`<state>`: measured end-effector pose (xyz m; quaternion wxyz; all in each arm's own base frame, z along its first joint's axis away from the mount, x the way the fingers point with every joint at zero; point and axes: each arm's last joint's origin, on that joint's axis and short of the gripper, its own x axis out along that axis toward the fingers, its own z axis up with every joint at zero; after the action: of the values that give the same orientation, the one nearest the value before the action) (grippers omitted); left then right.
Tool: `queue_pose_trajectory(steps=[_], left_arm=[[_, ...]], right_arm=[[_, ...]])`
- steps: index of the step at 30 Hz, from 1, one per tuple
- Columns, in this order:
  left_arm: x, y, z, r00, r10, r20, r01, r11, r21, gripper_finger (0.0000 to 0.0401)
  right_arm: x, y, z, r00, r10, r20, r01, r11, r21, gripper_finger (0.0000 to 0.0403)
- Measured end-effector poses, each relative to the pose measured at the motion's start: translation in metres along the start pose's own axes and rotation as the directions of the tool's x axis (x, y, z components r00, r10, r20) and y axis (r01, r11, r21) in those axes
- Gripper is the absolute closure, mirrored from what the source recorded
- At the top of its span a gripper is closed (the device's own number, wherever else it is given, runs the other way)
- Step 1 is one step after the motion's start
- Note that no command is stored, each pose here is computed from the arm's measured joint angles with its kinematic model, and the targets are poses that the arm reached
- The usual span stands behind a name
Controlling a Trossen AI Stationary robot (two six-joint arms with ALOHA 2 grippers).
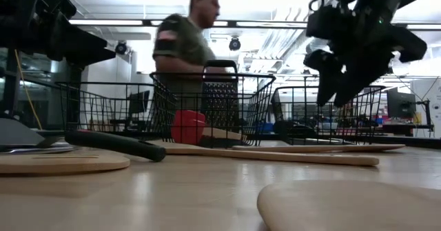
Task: Pick & Place Kitchen Items
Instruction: Put the light brown wooden serving spoon into the left wire basket
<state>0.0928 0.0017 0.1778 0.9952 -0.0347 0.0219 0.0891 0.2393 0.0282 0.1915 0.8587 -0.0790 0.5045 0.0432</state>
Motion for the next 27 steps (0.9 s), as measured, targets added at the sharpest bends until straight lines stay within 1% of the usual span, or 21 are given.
queue_pose_trajectory(steps=[9, 15, 23, 27], left_arm=[[0.000, 0.000, 0.000, 1.000, 0.000, 0.000, 0.000, 1.000, 0.000, 0.0164], [0.000, 0.000, 0.000, 1.000, 0.000, -0.001, 0.000, 1.000, 0.000, 0.0164], [0.000, 0.000, 0.000, 1.000, -0.001, 0.000, 0.001, 1.000, 0.000, 0.0164], [0.000, 0.000, 0.000, 1.000, 0.000, 0.000, 0.000, 1.000, 0.000, 0.0164]], right_arm=[[0.006, -0.007, -0.011, 0.999, 0.004, -0.042, -0.003, 1.000, 0.027, 0.0225], [0.012, -0.007, -0.011, 0.998, 0.006, -0.062, -0.004, 1.000, 0.026, 0.0225], [0.028, -0.012, -0.015, 0.992, 0.007, -0.126, -0.001, 0.999, 0.046, 0.0225], [0.033, -0.012, -0.016, 0.989, 0.010, -0.148, -0.005, 1.000, 0.029, 0.0225]])
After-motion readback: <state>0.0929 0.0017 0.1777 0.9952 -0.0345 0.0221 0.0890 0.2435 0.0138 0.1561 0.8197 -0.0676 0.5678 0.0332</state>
